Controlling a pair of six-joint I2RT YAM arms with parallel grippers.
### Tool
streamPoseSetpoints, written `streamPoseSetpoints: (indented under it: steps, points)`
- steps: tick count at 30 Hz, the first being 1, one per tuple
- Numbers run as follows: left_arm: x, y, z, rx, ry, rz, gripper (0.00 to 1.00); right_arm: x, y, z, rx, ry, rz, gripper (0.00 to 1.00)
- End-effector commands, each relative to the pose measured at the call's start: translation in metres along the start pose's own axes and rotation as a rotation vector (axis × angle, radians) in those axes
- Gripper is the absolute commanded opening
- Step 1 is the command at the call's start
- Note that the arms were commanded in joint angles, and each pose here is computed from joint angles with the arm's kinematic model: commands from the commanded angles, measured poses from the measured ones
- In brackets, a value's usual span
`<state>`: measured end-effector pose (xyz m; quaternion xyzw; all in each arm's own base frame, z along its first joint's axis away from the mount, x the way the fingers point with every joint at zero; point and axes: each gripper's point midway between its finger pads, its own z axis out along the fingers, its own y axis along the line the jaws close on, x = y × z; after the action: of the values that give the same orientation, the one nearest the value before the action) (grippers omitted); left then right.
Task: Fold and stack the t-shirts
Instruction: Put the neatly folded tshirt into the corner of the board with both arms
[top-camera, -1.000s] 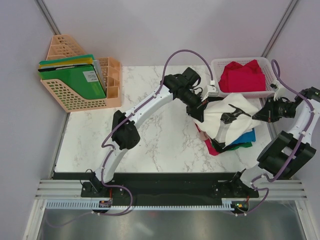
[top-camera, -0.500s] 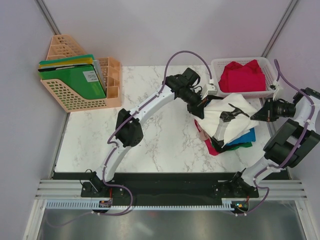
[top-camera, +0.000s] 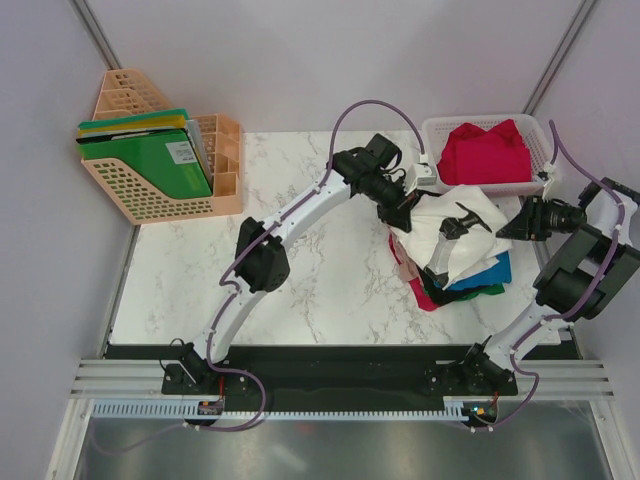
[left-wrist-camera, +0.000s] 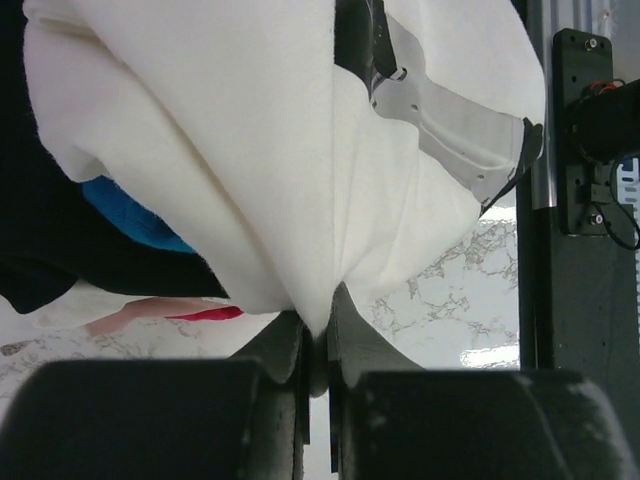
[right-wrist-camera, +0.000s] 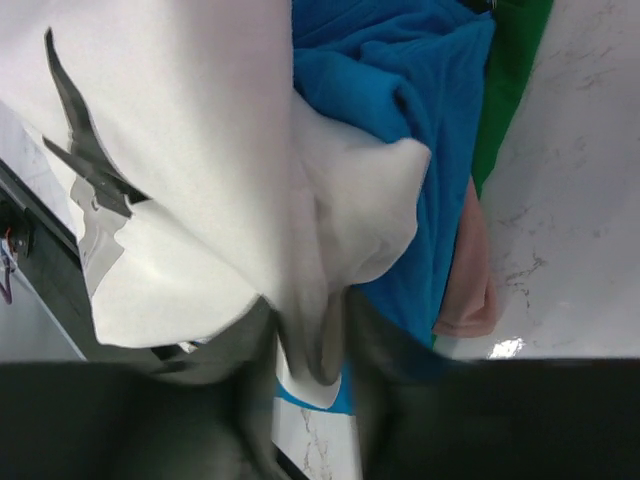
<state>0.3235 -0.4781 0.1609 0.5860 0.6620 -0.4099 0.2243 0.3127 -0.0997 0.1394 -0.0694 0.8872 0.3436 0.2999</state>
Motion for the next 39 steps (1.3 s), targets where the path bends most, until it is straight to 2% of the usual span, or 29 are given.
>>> streamPoseSetpoints:
  steps: [1,2,3,4,5,11,19,25,27,29,31,33,35,39]
  points:
    - [0.0,0.011,-0.004,-0.037,-0.002,-0.019,0.12,-0.009,-0.021,-0.001,0.057,-0.036,-0.087,0.48]
    - [0.003,0.011,-0.003,-0.036,0.003,-0.024,0.24,-0.008,-0.02,0.0,0.056,-0.035,-0.09,0.61]
    - [0.005,0.012,-0.003,-0.039,0.009,-0.027,0.32,-0.008,-0.021,0.001,0.059,-0.038,-0.093,0.84]
    - [0.007,0.013,-0.002,-0.044,0.014,-0.029,0.4,-0.008,-0.022,0.0,0.062,-0.041,-0.091,0.94]
    - [0.007,0.013,-0.002,-0.047,0.016,-0.028,0.5,-0.008,-0.022,0.001,0.064,-0.04,-0.087,0.96]
    - [0.006,0.009,-0.01,-0.061,0.024,-0.022,0.65,-0.005,-0.024,0.0,0.081,-0.034,-0.093,0.96]
    - [0.022,-0.006,-0.049,-0.098,0.065,-0.017,0.72,-0.006,-0.023,-0.038,0.161,-0.059,-0.144,0.95]
    - [0.04,-0.007,-0.096,-0.172,0.071,-0.059,0.74,0.006,0.003,-0.059,0.143,-0.061,-0.188,0.96]
    - [0.057,-0.008,-0.101,-0.192,0.1,-0.102,0.74,0.014,0.019,-0.058,0.103,-0.043,-0.18,0.97]
    - [0.056,-0.014,-0.111,-0.224,0.091,-0.076,0.74,0.021,0.03,-0.052,0.083,-0.022,-0.179,0.97]
    - [0.074,-0.012,-0.115,-0.273,0.133,-0.067,0.72,0.025,0.038,-0.045,0.064,-0.005,-0.206,0.98]
    - [0.093,-0.009,-0.115,-0.288,0.173,-0.08,0.71,0.018,0.044,-0.035,0.028,-0.005,-0.222,0.98]
    - [0.106,-0.016,-0.113,-0.259,0.183,-0.113,0.71,0.0,0.034,-0.032,0.021,-0.058,-0.186,0.98]
    - [0.116,-0.027,-0.113,-0.24,0.176,-0.119,0.72,-0.038,0.028,-0.023,-0.046,-0.076,-0.14,0.94]
